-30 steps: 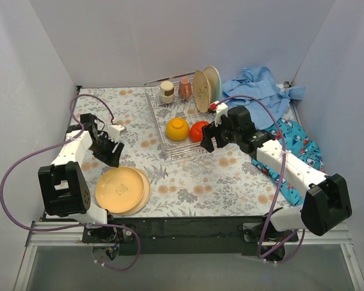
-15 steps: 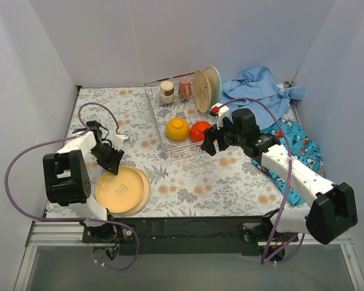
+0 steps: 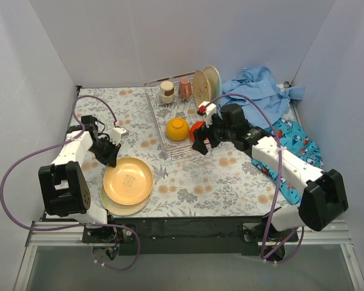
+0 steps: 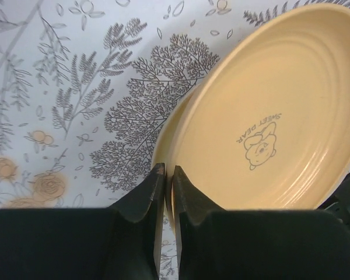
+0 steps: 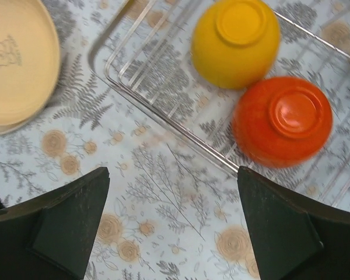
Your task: Load the mixed dishes into the dish rack
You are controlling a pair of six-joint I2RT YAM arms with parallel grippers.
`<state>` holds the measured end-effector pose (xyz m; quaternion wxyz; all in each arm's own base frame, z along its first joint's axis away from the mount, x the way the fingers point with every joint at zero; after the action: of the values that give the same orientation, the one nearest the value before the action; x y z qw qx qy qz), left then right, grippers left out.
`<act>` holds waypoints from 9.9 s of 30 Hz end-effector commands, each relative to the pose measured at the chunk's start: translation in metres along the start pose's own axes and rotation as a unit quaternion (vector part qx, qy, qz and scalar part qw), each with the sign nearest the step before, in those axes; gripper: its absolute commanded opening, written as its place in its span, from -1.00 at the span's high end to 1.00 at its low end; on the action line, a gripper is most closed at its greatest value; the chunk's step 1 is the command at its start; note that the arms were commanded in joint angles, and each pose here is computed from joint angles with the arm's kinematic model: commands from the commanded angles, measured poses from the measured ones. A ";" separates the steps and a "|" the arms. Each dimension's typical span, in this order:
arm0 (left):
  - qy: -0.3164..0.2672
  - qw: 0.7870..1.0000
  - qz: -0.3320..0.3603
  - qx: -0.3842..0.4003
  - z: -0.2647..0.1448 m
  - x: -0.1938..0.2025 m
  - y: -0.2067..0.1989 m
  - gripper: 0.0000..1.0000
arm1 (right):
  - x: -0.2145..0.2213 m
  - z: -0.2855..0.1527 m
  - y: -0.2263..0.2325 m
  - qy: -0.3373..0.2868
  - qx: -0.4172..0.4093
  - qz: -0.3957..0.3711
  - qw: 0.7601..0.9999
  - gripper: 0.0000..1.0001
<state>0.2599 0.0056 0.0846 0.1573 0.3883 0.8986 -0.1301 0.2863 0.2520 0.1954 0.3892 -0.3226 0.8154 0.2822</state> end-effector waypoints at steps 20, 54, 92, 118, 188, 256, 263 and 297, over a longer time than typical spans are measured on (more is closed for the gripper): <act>-0.258 0.959 0.117 -0.020 -0.101 -0.109 -0.054 1.00 | -0.077 0.072 0.121 -0.006 -0.280 0.039 0.959 -0.88; -0.515 0.785 -0.157 -0.306 -0.244 -0.194 0.033 -0.77 | -0.239 -0.019 -0.039 -0.337 0.236 0.072 0.908 0.97; -0.465 0.830 -0.192 -0.242 -0.174 -0.152 0.010 -0.77 | -0.212 0.076 -0.128 -0.279 0.488 0.028 0.827 0.97; -0.442 0.848 -0.189 -0.224 -0.154 -0.144 0.007 -0.79 | -0.169 0.099 -0.119 -0.183 0.462 0.010 0.868 0.03; -0.204 0.969 0.136 0.000 -0.035 -0.047 -0.063 1.00 | -0.007 0.175 0.180 0.134 -0.435 -0.010 0.891 -0.56; -0.425 0.780 -0.237 -0.392 -0.179 -0.089 0.029 -0.80 | -0.290 0.057 -0.019 -0.426 0.268 0.088 0.860 0.97; -0.421 0.791 -0.238 -0.375 -0.169 -0.090 0.029 -0.80 | -0.296 0.073 -0.012 -0.436 0.262 0.082 0.857 0.97; -0.432 0.806 -0.228 -0.334 -0.166 -0.109 0.028 -0.83 | -0.257 0.098 -0.018 -0.366 0.319 0.032 0.874 -0.41</act>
<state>0.3189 0.0195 0.2568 0.5991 -0.0130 0.8004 0.0125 0.4845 0.4136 0.2512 0.6812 -0.0819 0.7227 0.0837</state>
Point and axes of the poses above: each gripper's point midway between its finger pads, its own z axis out along the fingers, its own y axis along the line the jaws close on, x = y × z, the point moved 2 cm from there along -z, back along the fingers, and after that the axes turned 8 degrees about z, right-handed, at the moved point
